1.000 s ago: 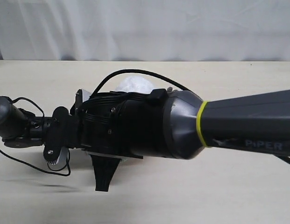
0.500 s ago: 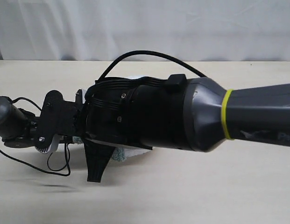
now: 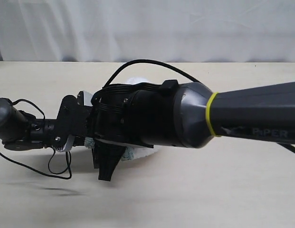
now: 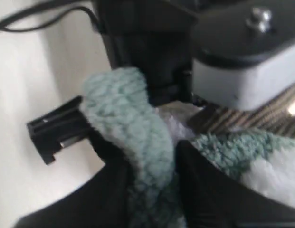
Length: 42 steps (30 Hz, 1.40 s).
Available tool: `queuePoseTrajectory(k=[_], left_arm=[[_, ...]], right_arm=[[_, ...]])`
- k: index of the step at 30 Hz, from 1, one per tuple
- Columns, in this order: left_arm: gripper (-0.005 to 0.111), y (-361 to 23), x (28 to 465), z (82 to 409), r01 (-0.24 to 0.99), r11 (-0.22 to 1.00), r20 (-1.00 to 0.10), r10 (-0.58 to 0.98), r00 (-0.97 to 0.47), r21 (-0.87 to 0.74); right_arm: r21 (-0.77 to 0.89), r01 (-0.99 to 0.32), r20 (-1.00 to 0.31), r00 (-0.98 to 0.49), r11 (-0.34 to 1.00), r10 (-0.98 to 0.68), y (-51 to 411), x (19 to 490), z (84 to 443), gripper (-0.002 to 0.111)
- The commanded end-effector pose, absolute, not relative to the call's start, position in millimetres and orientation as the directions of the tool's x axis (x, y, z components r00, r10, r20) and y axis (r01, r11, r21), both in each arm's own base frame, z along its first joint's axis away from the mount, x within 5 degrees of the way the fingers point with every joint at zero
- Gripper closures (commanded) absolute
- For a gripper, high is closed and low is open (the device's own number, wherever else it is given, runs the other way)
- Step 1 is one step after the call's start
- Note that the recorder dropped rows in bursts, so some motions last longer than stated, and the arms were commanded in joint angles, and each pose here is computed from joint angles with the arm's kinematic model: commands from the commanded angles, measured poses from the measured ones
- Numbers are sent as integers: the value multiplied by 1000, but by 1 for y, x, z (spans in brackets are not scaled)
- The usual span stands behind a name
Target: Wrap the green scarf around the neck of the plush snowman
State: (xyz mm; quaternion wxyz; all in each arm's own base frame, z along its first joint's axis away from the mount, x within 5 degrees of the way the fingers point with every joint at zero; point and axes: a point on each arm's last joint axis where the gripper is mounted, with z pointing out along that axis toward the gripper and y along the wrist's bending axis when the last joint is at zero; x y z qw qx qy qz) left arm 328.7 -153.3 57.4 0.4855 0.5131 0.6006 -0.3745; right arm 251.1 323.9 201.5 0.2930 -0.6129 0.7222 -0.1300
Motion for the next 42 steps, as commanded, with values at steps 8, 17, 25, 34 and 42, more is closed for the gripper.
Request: queuePoseTrajectory(k=[8, 17, 25, 34, 42], left_arm=[[107, -155, 330, 62, 978, 204, -975, 224, -2, 45], [107, -155, 330, 62, 978, 204, -975, 224, -2, 45], [107, -155, 330, 61, 979, 201, -974, 225, -1, 45], [107, -155, 330, 61, 979, 201, -974, 225, -1, 45], [107, -155, 330, 61, 979, 201, -974, 225, -1, 45]], right_arm=[[-526, -797, -347, -116, 296, -931, 323, 253, 211, 59], [-446, -796, -480, -172, 408, -860, 312, 232, 264, 60], [-446, -781, -456, -221, 437, -862, 301, 226, 276, 65], [-438, -764, -481, -245, 473, -841, 279, 213, 301, 104], [-371, -754, -645, -211, 542, -734, 241, 184, 318, 104]])
